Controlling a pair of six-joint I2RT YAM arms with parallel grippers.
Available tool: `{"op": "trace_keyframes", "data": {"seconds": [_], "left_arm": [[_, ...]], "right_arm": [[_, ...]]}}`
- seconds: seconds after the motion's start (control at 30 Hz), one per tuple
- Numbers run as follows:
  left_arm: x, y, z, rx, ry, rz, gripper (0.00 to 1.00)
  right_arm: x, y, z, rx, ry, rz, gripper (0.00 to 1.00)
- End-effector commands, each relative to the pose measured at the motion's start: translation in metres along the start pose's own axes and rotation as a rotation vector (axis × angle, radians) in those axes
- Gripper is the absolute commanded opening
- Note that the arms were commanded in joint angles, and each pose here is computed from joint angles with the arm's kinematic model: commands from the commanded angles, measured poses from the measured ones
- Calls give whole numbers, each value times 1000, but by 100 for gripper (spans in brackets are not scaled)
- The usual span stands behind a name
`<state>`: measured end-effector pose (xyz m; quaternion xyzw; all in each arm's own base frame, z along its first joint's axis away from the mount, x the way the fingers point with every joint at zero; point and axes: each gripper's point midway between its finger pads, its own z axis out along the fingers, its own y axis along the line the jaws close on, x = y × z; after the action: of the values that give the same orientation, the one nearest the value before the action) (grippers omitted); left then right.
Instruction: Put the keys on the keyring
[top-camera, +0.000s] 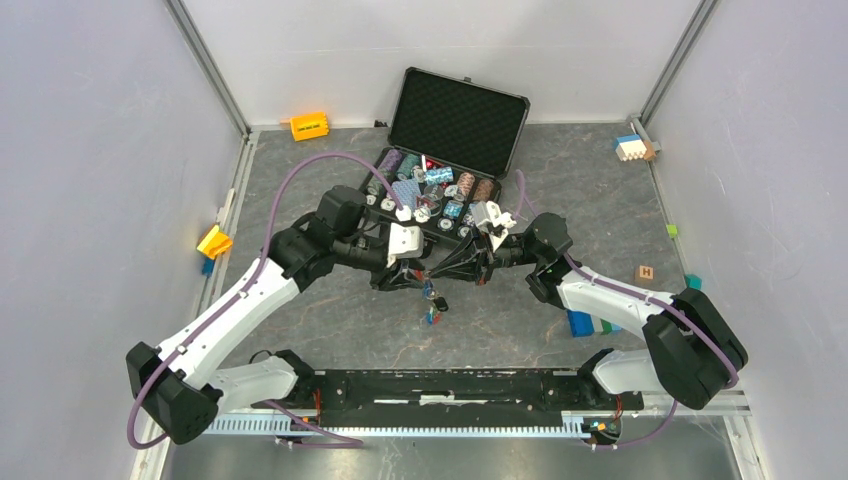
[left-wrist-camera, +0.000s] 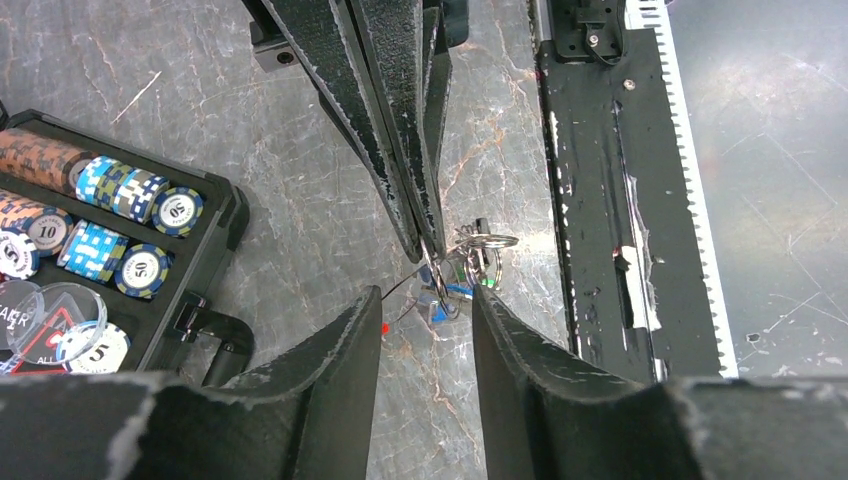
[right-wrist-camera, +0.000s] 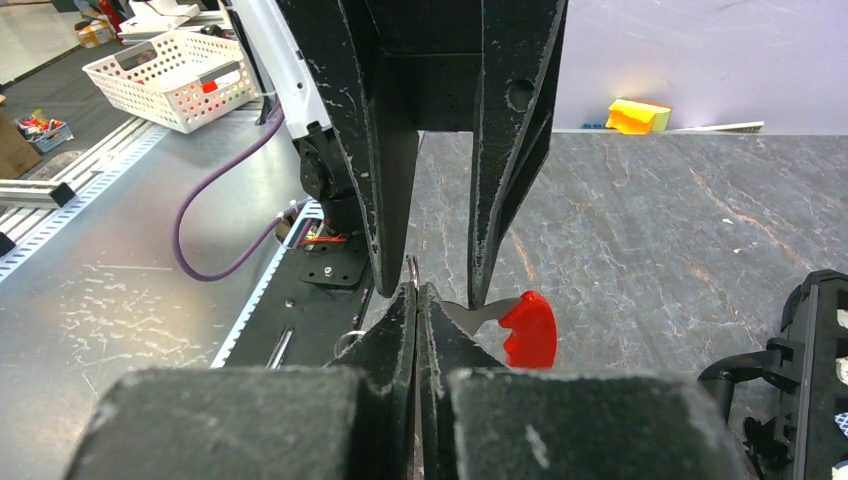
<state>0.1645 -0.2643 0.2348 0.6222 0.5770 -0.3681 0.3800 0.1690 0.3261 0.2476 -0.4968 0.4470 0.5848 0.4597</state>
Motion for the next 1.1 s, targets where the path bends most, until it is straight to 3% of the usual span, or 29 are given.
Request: {"op": "trace_keyframes", "data": {"seconds": [0.0,0.33,0.6,1.07], "left_arm": [[-7,1,3,6,-32,27,44],[-9,20,-25,-227,-15,88,56],[5,-10,-14,-72,-13,33,44],[1,-9,3,14,-41,-7,44]], "right_arm": [[-22,0,1,6,-40,-84,0],[-18,-4,0,17,-26,-87,0],[-16,-5,1,17,-22,-77,0],[-16,-6,1,16,-22,-76,0]]}}
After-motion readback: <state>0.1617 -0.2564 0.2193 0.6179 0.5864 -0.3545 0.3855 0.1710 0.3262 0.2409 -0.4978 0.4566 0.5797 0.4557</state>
